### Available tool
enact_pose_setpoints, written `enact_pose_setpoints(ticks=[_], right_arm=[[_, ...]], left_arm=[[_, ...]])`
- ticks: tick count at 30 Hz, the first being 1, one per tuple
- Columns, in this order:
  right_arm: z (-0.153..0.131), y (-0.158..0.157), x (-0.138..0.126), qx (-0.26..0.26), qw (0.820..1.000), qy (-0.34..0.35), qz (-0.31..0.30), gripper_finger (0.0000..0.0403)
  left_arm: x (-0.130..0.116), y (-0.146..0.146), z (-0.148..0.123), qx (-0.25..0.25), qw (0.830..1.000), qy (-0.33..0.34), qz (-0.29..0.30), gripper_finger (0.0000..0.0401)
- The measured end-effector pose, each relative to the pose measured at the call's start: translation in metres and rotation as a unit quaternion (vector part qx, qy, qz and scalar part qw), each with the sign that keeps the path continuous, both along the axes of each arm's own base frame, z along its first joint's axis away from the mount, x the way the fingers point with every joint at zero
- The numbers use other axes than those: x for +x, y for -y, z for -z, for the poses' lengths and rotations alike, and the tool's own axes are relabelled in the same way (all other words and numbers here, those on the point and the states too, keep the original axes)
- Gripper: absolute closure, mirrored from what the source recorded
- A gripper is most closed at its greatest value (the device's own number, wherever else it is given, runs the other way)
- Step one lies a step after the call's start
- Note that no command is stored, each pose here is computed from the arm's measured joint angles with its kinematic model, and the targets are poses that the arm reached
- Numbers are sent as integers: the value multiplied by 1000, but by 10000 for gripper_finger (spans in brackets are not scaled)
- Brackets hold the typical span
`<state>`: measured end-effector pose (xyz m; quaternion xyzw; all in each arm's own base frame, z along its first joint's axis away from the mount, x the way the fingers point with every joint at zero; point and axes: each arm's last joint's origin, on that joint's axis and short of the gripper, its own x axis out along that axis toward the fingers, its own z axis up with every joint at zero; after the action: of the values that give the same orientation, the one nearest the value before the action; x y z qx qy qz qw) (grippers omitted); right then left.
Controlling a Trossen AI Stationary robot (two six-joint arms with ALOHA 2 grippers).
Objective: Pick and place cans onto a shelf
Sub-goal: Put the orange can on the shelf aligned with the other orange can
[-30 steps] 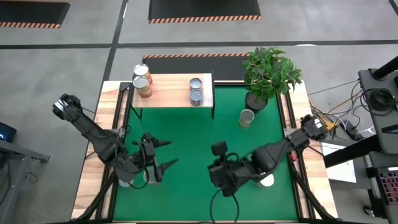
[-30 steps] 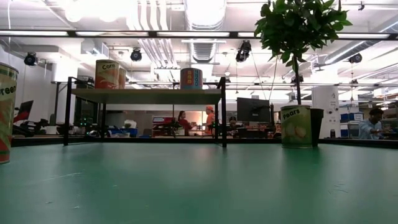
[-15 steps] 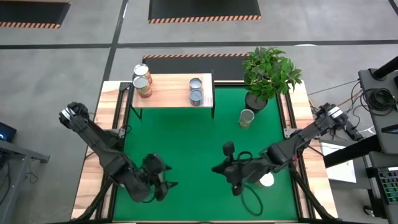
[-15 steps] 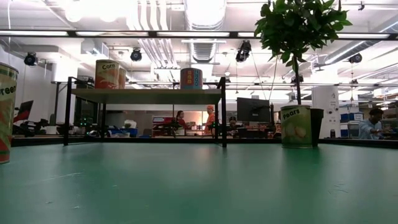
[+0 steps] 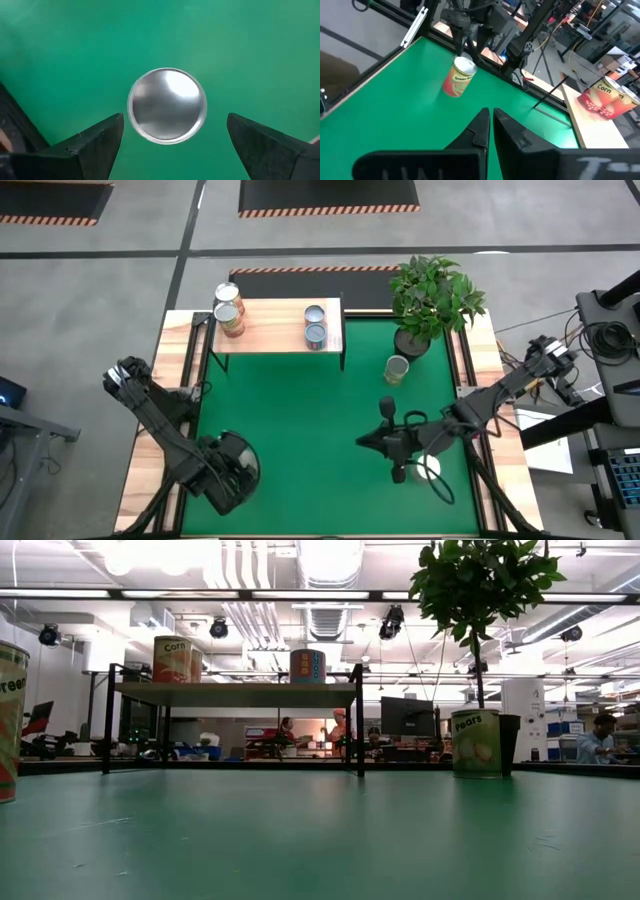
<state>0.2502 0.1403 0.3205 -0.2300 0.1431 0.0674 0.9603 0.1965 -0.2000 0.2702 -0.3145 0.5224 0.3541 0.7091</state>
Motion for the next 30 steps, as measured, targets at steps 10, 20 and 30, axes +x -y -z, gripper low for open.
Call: enact_pose_setpoints(ticks=[10,20,30], right_arm=[[-3,3,-5,-13,1000,15,-6,390],[-3,3,-5,-21,1000,15,-9,390],[-3,3,-5,-21,1000,15,-9,390]], left_arm=[[-1,-4,5,1,998,5,-58,52],[3,1,13,-20,996,22,-80,8],[3,-2,33,-2,995,-12,-103,17]])
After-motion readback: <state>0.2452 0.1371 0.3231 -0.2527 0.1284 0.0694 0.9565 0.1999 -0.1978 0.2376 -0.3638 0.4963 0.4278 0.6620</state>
